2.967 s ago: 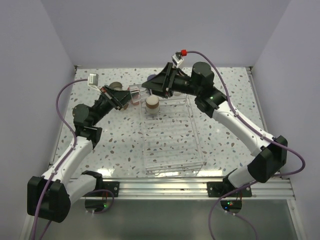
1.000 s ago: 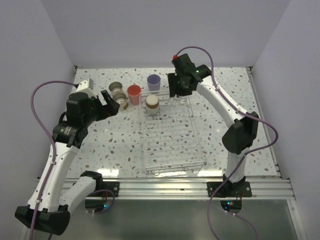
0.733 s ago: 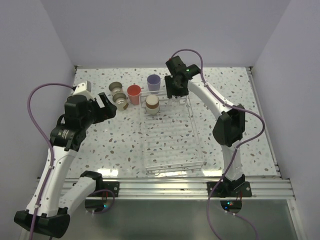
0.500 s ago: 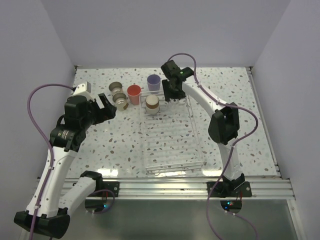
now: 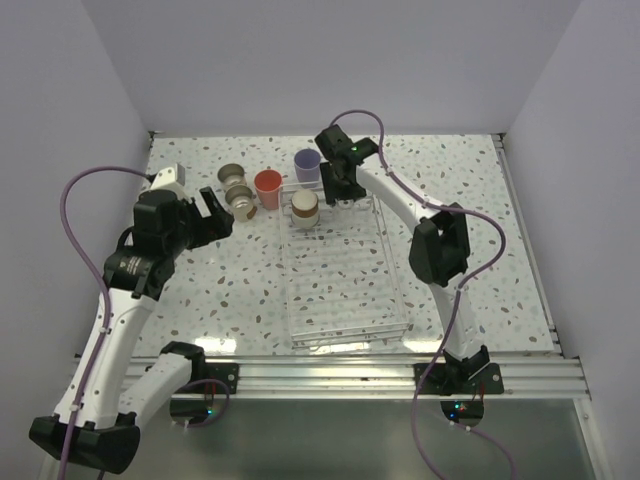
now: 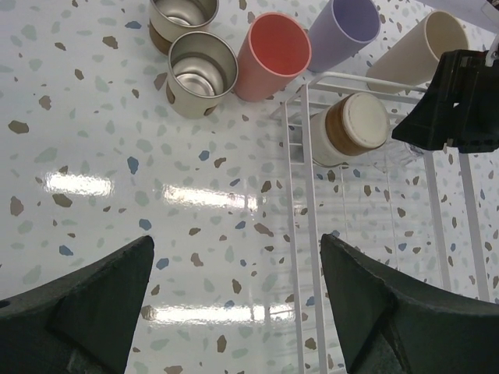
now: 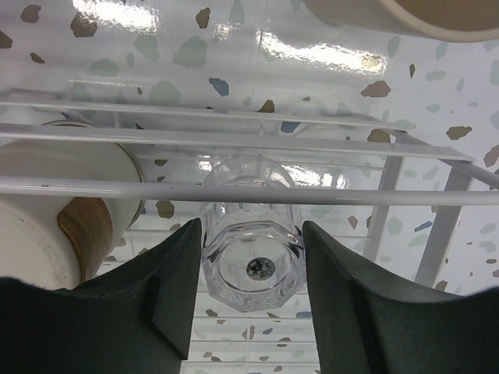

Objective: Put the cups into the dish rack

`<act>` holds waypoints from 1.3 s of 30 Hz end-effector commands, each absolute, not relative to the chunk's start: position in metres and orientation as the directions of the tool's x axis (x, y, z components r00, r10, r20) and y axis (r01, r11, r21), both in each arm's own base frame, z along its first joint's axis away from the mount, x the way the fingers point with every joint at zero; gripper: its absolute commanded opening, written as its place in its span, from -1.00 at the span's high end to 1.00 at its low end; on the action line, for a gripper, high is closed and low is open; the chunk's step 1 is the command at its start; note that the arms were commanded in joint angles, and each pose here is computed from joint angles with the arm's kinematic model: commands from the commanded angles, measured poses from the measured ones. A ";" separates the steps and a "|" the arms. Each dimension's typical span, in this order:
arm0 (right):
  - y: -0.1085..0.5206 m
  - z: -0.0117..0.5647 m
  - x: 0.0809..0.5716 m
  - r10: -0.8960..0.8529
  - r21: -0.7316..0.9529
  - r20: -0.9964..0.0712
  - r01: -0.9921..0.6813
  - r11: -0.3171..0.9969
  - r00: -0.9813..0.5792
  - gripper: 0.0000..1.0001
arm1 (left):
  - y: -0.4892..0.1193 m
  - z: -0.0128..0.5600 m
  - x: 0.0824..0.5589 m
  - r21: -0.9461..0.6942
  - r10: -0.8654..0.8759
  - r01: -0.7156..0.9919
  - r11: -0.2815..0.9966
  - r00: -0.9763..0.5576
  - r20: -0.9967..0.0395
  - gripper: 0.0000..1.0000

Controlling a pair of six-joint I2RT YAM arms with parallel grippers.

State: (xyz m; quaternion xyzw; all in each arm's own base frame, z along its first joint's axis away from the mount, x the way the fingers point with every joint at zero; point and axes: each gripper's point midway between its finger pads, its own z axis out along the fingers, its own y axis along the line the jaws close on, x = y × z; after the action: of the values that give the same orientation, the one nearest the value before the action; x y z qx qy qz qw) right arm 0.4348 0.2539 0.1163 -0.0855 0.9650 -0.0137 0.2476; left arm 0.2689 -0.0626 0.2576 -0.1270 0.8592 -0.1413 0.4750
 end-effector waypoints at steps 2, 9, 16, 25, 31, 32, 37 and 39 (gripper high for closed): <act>0.262 0.123 0.451 -0.136 -0.057 -0.527 -0.125 0.990 -0.839 0.05 | -0.058 0.256 0.277 -0.333 -0.330 -0.088 0.939 -0.502 -0.800 -0.82; 0.264 0.144 0.453 -0.115 -0.032 -0.557 -0.117 0.993 -0.822 -0.71 | -0.061 0.251 0.286 -0.333 -0.326 -0.083 0.939 -0.519 -0.790 -0.82; 0.258 0.208 0.441 -0.053 0.041 -0.644 -0.104 0.994 -0.763 -0.88 | -0.056 0.246 0.301 -0.295 -0.312 -0.120 0.948 -0.535 -0.785 -0.82; 0.228 0.260 0.356 0.022 0.204 -0.677 -0.159 0.966 -0.735 -0.87 | -0.045 0.225 0.347 -0.190 -0.289 -0.224 0.956 -0.599 -0.747 -0.80; 0.211 0.230 0.290 0.051 0.304 -0.605 -0.171 0.937 -0.795 -0.86 | -0.034 0.193 0.391 -0.122 -0.274 -0.267 0.956 -0.665 -0.695 -0.80; 0.201 0.227 0.279 0.047 0.289 -0.604 -0.164 0.943 -0.796 -0.86 | -0.032 0.182 0.399 -0.106 -0.272 -0.274 0.956 -0.688 -0.673 -0.78; 0.170 0.225 0.252 0.027 0.229 -0.601 -0.140 0.963 -0.799 -0.90 | -0.021 0.160 0.427 -0.118 -0.299 -0.293 0.949 -0.710 -0.638 -0.78; 0.163 0.229 0.243 0.031 0.231 -0.609 -0.140 0.963 -0.793 -0.90 | -0.023 0.148 0.438 -0.129 -0.302 -0.287 0.949 -0.719 -0.626 -0.80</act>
State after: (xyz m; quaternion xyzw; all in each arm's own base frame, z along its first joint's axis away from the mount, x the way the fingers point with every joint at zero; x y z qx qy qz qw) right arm 0.2560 0.1755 0.2139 -0.0377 0.9433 0.1308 0.3026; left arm 0.4083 -0.0244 0.1334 -0.1647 0.9393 0.0052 0.3010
